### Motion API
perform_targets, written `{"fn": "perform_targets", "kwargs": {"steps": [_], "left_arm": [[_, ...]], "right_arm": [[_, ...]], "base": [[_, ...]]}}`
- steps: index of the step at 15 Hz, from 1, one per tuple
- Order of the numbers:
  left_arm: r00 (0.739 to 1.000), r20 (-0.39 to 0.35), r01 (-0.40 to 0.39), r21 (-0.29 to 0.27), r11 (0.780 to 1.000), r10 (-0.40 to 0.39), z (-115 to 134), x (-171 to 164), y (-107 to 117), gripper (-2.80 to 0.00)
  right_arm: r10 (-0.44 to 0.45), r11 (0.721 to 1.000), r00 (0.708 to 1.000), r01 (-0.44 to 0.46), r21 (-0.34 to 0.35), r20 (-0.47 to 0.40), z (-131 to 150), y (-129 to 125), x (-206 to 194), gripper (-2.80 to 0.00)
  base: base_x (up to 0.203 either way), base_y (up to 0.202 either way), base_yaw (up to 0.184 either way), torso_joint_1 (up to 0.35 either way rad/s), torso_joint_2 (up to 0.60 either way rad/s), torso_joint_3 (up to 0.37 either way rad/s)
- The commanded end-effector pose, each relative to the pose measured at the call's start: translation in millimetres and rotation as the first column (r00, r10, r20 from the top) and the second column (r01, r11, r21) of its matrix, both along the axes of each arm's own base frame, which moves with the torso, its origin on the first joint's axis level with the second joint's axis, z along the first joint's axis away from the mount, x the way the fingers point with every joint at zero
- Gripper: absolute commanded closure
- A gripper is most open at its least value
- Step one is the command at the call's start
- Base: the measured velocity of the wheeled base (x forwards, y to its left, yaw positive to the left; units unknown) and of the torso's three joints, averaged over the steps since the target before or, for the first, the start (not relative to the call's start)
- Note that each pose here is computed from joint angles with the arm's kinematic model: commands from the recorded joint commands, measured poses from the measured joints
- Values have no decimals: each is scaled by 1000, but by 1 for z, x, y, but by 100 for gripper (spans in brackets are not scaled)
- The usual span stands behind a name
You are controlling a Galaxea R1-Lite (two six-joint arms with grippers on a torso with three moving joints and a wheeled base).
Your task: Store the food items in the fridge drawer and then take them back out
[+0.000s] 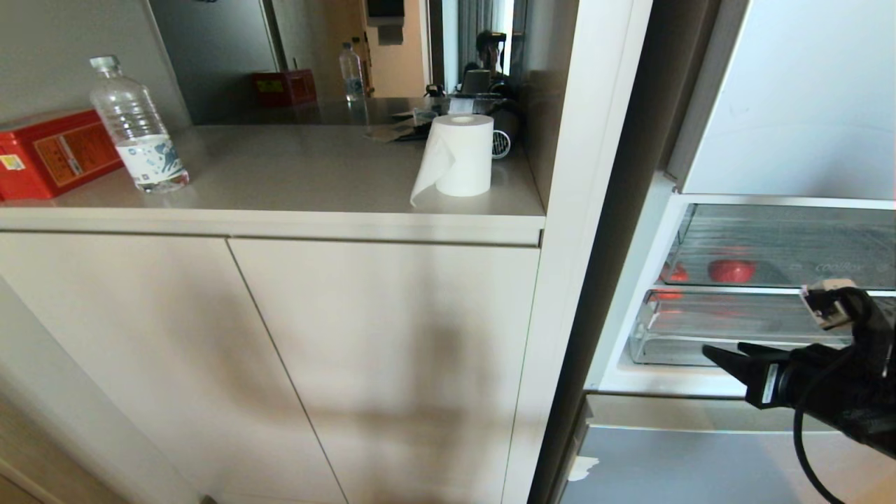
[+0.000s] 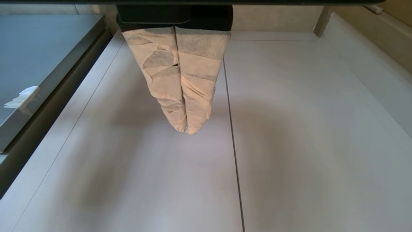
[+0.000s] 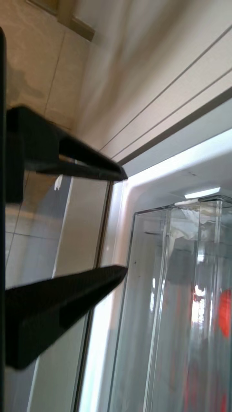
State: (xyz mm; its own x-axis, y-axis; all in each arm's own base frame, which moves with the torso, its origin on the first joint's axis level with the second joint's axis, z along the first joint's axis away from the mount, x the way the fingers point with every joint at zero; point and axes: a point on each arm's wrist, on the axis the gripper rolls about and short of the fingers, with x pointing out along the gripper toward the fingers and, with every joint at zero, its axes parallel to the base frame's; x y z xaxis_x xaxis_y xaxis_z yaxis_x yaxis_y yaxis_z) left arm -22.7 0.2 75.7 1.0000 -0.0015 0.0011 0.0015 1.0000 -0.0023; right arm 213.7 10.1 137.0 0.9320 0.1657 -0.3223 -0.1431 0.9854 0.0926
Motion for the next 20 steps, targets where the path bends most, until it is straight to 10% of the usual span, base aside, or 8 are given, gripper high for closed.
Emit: {"fn": "perform_targets", "kwargs": {"steps": [1, 20], "left_arm": [[1000, 0, 0, -1, 1000, 0, 0, 0, 0, 0], [1000, 0, 0, -1, 1000, 0, 0, 0, 0, 0]], "right_arm": [[0, 1000, 999, 0, 4, -38, -9, 1, 15, -280], [-12, 1000, 1000, 12, -22, 14, -33, 18, 81, -280]], "base": [[0, 0, 0, 0, 0, 0], [0, 0, 0, 0, 0, 0]]}}
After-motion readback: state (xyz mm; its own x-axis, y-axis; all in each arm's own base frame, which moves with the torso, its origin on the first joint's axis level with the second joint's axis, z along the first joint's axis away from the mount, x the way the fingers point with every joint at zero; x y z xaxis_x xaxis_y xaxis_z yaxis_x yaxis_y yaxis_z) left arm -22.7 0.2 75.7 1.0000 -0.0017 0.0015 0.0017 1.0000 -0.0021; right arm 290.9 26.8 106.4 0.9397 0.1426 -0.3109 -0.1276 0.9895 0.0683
